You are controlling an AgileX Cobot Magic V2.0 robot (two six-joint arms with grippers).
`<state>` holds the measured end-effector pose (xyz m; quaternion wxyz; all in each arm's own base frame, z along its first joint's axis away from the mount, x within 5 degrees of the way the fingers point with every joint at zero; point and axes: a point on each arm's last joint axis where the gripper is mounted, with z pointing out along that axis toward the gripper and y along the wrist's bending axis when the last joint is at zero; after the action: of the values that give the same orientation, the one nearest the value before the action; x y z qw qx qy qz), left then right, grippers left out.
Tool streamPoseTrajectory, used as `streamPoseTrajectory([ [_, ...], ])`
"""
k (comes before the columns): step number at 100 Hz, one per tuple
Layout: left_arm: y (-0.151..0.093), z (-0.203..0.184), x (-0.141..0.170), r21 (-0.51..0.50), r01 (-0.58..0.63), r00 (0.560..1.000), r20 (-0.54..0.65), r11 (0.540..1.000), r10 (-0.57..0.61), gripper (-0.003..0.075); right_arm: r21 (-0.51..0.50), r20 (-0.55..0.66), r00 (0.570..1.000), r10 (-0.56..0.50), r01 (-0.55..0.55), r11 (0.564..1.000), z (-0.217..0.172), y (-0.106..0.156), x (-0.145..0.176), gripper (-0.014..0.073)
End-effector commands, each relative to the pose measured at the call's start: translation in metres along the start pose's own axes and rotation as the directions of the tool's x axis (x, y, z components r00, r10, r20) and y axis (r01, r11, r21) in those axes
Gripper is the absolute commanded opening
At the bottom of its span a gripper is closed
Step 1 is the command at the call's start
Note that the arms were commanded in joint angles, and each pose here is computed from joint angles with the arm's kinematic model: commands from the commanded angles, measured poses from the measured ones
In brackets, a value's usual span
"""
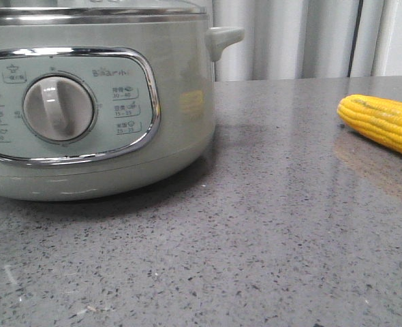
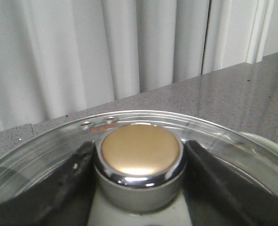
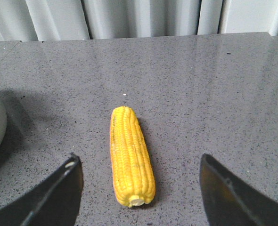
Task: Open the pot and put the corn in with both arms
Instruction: 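Lift the glass lid off the pot with the left gripper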
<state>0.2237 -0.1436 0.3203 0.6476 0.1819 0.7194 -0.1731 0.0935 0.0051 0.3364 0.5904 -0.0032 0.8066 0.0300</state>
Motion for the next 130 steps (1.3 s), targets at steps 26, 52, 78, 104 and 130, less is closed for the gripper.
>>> streamPoseTrajectory([
  [26,0.0,-0.011,-0.056,-0.002,0.015,0.981,0.193,1.0,-0.014,0.0218,0.004,0.08,0.997,-0.019,0.019,1.0,-0.001,0.0,-0.014,0.046],
  [52,0.002,-0.044,-0.096,0.017,0.025,0.952,0.303,1.0,-0.029,0.0218,0.004,0.08,0.997,-0.019,0.019,1.0,-0.001,0.0,-0.014,0.046],
  [78,0.025,-0.084,-0.111,-0.068,0.035,0.94,0.34,0.997,-0.009,0.0218,0.004,0.08,0.997,-0.019,0.019,1.0,-0.001,0.0,-0.014,0.046],
  [104,0.062,-0.138,-0.112,-0.316,0.044,0.931,0.357,0.948,0.076,0.0218,0.004,0.08,0.997,-0.019,0.019,1.0,-0.001,0.0,-0.014,0.046],
  [130,0.09,-0.167,-0.093,-0.554,0.065,0.953,0.28,0.83,0.112,0.0218,0.003,0.092,0.996,-0.019,0.019,1.0,-0.001,0.0,-0.015,0.046],
])
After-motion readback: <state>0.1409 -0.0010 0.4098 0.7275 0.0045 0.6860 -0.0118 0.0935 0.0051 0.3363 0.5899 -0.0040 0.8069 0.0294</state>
